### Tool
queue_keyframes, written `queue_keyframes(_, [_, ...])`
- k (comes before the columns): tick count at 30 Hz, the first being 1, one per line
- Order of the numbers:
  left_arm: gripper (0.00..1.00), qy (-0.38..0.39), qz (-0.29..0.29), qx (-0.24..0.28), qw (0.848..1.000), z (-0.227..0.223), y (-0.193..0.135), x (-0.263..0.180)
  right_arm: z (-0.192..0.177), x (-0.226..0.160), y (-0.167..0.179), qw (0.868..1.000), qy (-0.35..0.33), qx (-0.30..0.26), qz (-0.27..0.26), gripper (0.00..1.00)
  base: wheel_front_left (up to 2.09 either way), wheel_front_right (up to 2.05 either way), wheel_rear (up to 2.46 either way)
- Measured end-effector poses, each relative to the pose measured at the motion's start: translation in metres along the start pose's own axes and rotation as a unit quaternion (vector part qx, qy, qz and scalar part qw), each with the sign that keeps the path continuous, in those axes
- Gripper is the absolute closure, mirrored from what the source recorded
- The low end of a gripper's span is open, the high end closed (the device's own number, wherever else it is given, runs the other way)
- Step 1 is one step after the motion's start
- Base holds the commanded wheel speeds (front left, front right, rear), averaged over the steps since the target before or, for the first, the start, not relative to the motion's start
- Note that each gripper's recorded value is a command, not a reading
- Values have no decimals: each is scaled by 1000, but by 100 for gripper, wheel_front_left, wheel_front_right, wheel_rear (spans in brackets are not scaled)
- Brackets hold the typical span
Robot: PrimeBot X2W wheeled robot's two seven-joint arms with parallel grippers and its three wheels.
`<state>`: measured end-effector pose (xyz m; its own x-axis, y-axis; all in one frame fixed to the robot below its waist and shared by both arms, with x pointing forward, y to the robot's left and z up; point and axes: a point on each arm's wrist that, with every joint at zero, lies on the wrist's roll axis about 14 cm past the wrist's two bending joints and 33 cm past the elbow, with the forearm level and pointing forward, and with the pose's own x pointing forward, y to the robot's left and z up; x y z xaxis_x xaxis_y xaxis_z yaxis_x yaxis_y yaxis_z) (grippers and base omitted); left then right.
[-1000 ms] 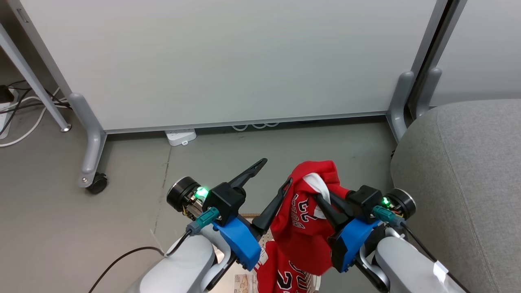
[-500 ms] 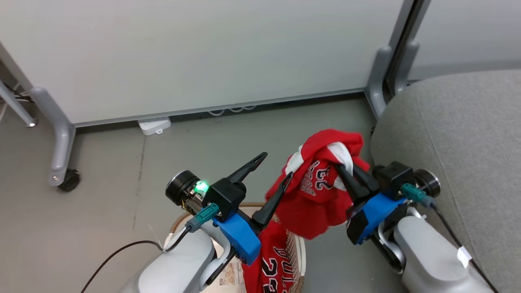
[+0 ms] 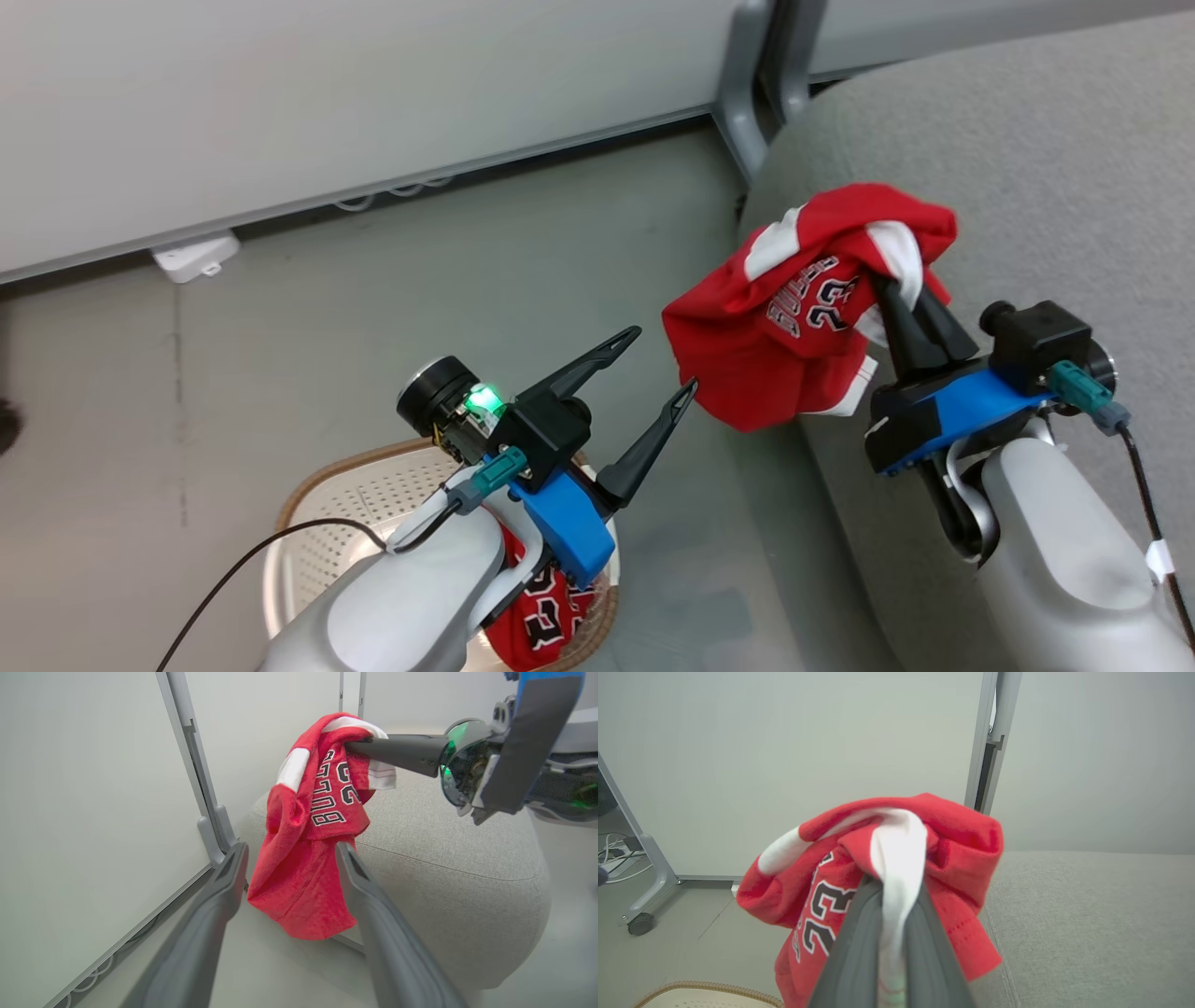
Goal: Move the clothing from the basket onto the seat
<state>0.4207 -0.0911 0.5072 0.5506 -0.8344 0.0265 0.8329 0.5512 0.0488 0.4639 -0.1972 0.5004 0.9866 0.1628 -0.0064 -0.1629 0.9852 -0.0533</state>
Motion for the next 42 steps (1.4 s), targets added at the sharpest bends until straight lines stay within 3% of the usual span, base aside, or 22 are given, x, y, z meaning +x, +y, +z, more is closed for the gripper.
queue_keyframes(8, [0, 2, -73, -15, 997, -12, -34, 33, 0, -34, -63, 995, -4, 4, -104, 100, 0, 0, 0])
queue_keyframes(13, [0, 2, -129, -25, 991, -18, -64, 52, -6, -74, -102, 984, 6, 5, -180, 100, 0, 0, 0])
queue_keyframes(23, [0, -4, -182, -42, 982, -21, -97, 67, -18, -123, -132, 968, 29, 3, -251, 100, 0, 0, 0])
queue_keyframes(28, [0, -5, -179, -45, 983, -25, -92, 70, -16, -117, -132, 967, 23, 4, -255, 100, 0, 0, 0])
queue_keyframes(34, [0, -4, -166, -49, 985, -32, -79, 73, 11, -86, -134, 971, -18, -11, -239, 100, 0, 0, 0])
queue_keyframes(38, [0, 7, -158, -52, 986, -49, -62, 77, 58, -47, -146, 970, -78, -51, -225, 100, 0, 0, 0])
queue_keyframes(42, [0, 10, -150, -54, 987, -63, -46, 83, 101, -29, -177, 957, -124, -100, -241, 100, 0, 0, 0])
